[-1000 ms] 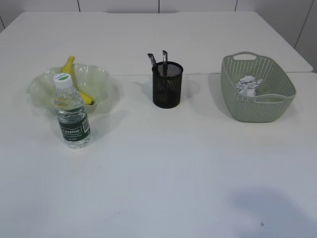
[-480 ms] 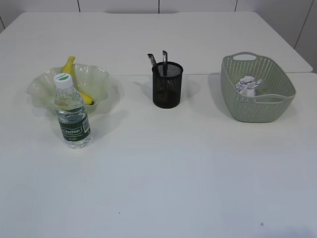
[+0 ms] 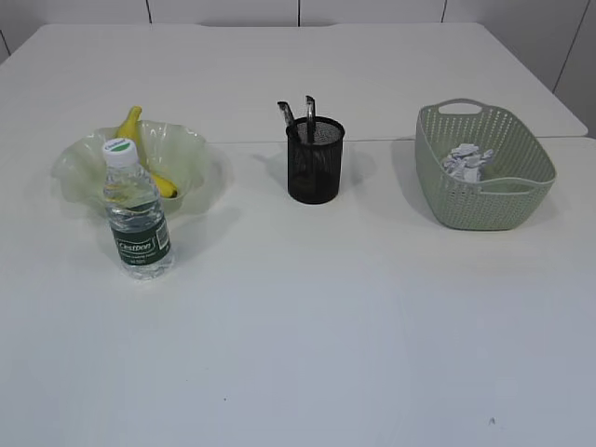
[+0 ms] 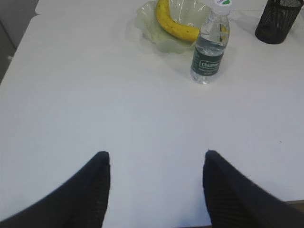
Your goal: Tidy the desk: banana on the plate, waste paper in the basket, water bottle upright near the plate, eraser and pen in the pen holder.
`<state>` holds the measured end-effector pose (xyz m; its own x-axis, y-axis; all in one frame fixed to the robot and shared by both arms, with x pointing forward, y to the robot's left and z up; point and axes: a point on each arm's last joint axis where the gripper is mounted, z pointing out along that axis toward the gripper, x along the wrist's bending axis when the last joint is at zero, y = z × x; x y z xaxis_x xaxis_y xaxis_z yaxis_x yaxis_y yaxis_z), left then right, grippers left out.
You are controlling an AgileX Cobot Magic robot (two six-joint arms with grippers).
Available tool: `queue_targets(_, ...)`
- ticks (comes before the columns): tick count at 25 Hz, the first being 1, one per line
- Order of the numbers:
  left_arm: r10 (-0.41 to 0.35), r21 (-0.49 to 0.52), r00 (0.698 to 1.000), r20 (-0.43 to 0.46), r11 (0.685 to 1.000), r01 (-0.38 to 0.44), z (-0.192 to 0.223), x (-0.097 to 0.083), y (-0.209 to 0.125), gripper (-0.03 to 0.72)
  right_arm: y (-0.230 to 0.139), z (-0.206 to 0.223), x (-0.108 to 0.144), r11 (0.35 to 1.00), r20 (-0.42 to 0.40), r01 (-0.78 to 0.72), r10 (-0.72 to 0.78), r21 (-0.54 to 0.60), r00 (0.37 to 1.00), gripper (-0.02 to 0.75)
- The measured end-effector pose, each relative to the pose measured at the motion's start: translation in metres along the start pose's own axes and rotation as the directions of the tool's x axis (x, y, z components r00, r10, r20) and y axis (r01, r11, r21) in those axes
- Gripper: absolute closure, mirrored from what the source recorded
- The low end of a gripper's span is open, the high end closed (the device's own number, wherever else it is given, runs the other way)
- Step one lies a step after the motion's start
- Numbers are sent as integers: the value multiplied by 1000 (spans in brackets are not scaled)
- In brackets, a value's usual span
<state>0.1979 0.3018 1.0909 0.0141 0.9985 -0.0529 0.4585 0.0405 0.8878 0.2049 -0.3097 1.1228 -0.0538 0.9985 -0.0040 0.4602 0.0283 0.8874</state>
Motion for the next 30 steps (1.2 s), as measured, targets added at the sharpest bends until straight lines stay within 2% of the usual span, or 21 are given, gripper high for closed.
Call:
queue_targets(7,0,7,1000,0,1000,0,2,0,-1,256,-17,6,0,1000,-4,-1,1,10,1000,568)
queue_targets(14,-1,12,1000,-4,1000,1,3,0,-2,256,-38,31,2,994,-3,5,-5,106,1000,568)
queue_targets(21,1,87,1000,-14,996,0,21,2,-14,256,-53,49,2,982,-2,11,-11,188,1000,568)
queue_targets(25,1,68,1000,-13,998,0,23,2,-13,256,-54,50,2,982,-2,11,-11,190,1000,568)
queue_targets(30,9,134,999,-32,991,-4,32,4,-22,256,-54,50,3,981,-2,11,-11,192,1000,568)
